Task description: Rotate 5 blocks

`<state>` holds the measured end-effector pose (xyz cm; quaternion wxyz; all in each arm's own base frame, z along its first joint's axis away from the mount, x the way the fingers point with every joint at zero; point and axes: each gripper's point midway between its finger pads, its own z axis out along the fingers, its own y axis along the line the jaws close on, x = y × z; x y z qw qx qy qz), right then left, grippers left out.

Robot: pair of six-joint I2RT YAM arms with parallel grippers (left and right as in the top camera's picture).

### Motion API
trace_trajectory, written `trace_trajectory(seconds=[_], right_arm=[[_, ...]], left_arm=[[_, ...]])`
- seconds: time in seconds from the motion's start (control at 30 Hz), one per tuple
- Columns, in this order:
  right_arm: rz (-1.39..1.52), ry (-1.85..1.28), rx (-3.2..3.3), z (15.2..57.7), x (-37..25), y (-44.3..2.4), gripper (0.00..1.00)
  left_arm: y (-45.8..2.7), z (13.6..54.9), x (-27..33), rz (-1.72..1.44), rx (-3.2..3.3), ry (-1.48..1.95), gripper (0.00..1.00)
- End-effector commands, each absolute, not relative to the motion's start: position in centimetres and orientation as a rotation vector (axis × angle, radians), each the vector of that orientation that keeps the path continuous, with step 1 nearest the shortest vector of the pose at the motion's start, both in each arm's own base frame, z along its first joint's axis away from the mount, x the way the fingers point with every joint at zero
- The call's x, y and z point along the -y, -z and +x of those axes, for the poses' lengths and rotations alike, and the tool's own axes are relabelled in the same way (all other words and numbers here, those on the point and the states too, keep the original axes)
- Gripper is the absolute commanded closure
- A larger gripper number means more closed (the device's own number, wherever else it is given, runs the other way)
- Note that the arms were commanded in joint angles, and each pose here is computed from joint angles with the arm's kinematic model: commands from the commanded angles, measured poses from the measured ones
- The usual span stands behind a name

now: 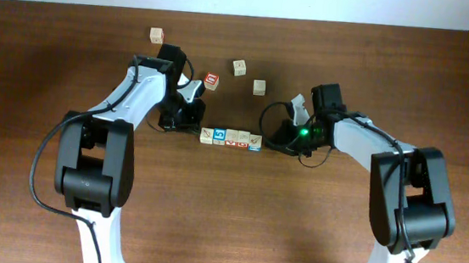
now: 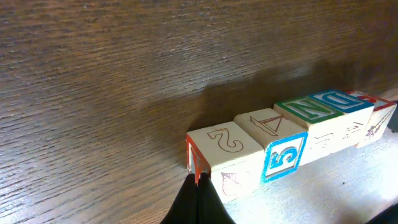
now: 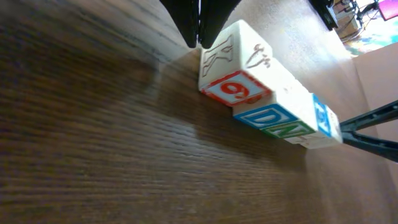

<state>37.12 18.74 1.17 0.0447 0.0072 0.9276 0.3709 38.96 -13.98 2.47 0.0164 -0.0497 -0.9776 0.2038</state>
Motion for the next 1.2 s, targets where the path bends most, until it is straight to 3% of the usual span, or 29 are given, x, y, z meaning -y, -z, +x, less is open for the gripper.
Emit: trace_trajectory(seconds=[0.0,1.17], right_arm=[[-0.025,-1.162,-2.824,37.1,-20.1,-0.7,0.95],[-0.226,-1.274,-2.699,37.1,-23.3,-4.5,0.95]], left_arm=[[-3.2,39.0,14.2,-0.146,3.046,-0.66,1.0],[-3.2,39.0,14.2,-0.145,3.046,-0.661,1.0]])
